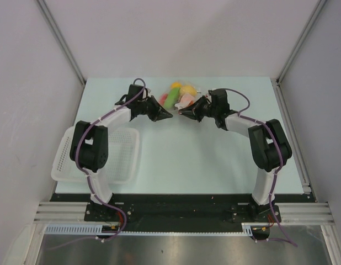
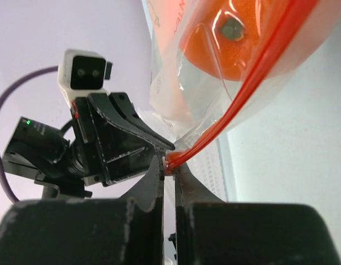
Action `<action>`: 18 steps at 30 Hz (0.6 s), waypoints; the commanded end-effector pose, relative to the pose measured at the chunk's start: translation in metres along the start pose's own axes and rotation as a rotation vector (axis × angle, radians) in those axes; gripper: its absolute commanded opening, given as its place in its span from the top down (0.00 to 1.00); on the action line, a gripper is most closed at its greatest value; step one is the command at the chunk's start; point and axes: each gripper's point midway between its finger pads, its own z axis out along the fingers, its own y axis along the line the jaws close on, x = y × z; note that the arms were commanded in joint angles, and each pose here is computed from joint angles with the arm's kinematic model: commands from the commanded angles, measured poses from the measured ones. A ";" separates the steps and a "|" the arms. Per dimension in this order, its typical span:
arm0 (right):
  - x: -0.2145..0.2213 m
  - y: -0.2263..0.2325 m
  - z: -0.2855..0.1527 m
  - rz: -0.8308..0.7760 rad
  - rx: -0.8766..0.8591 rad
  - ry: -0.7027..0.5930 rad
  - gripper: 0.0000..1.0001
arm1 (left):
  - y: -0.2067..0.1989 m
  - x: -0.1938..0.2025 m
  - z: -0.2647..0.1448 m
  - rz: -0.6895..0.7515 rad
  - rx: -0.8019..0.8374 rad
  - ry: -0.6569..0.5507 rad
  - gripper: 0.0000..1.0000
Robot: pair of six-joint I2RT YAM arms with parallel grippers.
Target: Open the zip-top bag and remove the fake food
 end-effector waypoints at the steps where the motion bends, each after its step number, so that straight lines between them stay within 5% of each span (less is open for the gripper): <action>1: -0.010 0.020 -0.012 -0.033 -0.044 -0.021 1.00 | -0.029 0.002 -0.022 0.076 0.093 -0.026 1.00; 3: -0.005 0.024 -0.013 -0.036 -0.052 -0.008 1.00 | -0.028 0.005 -0.018 0.053 0.103 0.009 1.00; 6: 0.007 0.032 -0.014 -0.035 -0.068 0.024 1.00 | -0.026 0.006 -0.009 0.028 0.132 0.048 0.57; 8: 0.010 0.033 -0.016 -0.029 -0.064 0.034 1.00 | -0.034 0.003 -0.004 0.032 0.174 0.048 0.37; 13: 0.018 0.040 -0.020 -0.037 -0.081 0.055 1.00 | -0.045 0.003 0.011 0.034 0.187 0.078 0.25; 18: 0.022 0.050 -0.019 -0.034 -0.118 0.071 1.00 | -0.041 0.007 0.021 0.000 0.177 0.085 0.28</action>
